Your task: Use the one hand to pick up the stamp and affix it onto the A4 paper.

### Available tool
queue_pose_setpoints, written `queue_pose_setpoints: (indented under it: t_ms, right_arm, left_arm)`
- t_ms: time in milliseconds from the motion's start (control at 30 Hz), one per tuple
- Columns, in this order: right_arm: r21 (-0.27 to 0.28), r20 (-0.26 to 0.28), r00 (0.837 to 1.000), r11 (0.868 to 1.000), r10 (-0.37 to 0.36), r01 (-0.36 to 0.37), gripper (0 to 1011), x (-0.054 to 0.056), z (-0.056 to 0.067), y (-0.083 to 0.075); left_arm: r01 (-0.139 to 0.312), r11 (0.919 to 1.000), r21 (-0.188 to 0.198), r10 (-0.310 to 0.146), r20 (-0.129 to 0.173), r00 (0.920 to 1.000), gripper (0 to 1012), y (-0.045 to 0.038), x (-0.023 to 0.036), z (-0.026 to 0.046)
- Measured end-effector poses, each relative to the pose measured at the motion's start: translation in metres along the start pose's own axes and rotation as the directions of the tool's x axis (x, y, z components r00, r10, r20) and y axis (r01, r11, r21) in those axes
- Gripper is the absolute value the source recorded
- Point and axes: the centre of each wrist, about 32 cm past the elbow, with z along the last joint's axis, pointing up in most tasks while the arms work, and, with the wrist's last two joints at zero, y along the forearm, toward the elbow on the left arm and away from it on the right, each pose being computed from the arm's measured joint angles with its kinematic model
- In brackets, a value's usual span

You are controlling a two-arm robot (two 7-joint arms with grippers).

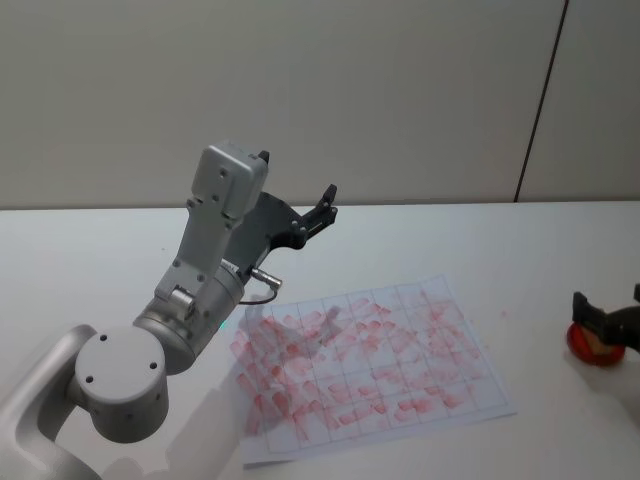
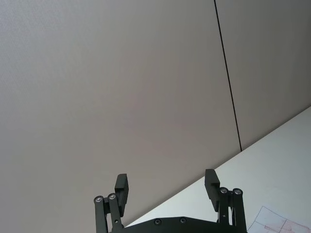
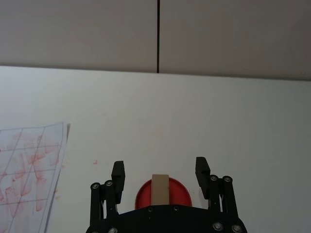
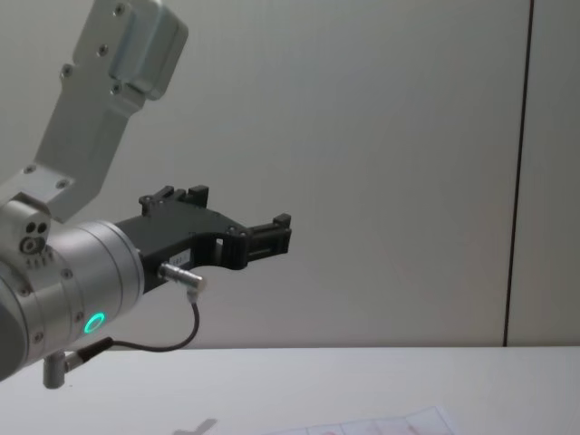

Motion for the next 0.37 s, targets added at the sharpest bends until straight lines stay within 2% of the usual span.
queue_pose_setpoints:
  t_ms: [167,367]
  right_arm:
    - [0.067,0.021,1.000,0.998,0.006,-0.007,992,-0.002,0.003,-0.006]
    - [0.150,0.048,0.999,0.988,0.011,-0.018,1001,-0.005,0.005,-0.014]
  left_arm:
    - [0.000,1.0000,0.000,0.000,0.000,1.0000,1001,0.0000,0.0000,0.0000]
    - [0.000,1.0000,0.000,0.000,0.000,1.0000,1001,0.0000,0.0000,0.0000]
